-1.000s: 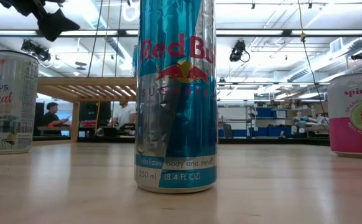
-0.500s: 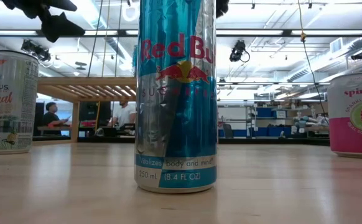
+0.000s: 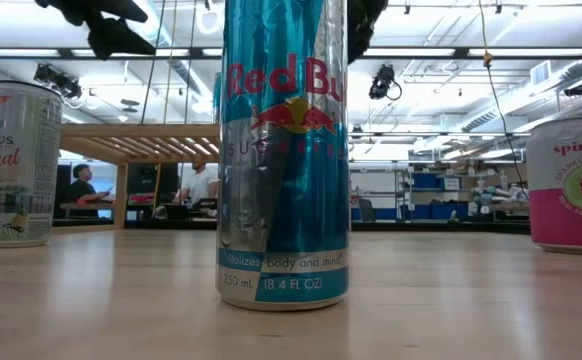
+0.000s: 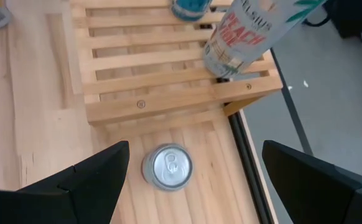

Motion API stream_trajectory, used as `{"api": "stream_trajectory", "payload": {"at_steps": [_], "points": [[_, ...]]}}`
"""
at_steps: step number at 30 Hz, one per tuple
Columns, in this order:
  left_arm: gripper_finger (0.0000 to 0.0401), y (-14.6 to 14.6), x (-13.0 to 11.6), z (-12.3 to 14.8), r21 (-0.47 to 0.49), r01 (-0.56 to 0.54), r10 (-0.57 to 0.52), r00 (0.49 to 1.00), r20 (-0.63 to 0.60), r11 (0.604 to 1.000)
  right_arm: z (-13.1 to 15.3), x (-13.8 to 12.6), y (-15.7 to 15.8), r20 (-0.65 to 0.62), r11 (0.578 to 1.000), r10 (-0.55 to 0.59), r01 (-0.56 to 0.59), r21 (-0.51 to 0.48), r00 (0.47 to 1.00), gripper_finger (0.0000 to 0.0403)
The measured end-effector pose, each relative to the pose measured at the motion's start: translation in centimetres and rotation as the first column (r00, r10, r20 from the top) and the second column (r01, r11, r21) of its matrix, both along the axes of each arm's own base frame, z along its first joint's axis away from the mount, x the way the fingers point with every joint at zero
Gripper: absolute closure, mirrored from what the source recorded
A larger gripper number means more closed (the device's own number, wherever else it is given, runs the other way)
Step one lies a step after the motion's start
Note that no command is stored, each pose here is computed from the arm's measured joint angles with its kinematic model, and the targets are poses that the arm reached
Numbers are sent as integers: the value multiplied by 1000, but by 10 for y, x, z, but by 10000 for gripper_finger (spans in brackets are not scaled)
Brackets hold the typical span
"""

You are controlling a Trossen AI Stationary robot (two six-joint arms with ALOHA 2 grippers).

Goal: Place canned beverage on shelf
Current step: Put the top pink white soda can on the shelf

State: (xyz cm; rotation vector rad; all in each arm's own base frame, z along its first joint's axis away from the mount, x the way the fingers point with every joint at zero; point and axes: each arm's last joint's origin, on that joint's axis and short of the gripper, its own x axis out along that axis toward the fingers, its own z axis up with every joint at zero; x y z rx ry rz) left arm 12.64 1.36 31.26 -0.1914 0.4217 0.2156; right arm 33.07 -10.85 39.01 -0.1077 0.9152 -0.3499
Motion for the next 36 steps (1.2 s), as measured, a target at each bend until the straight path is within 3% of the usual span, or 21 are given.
{"api": "stream_trajectory", "payload": {"at_steps": [13,27,36], "points": [[87,1,18,0,27,47,-43,992,-118,999,-5,-1,-7,24,998,0,-1,64,1000,25],[87,2,20,5,38,46,-44,997,-58,998,-94,6,-30,-41,997,-67,69,35,997,25],[87,2,23,11,48,43,-44,999,10,998,-124,2,-35,-42,995,-58,61,79,997,25]]}}
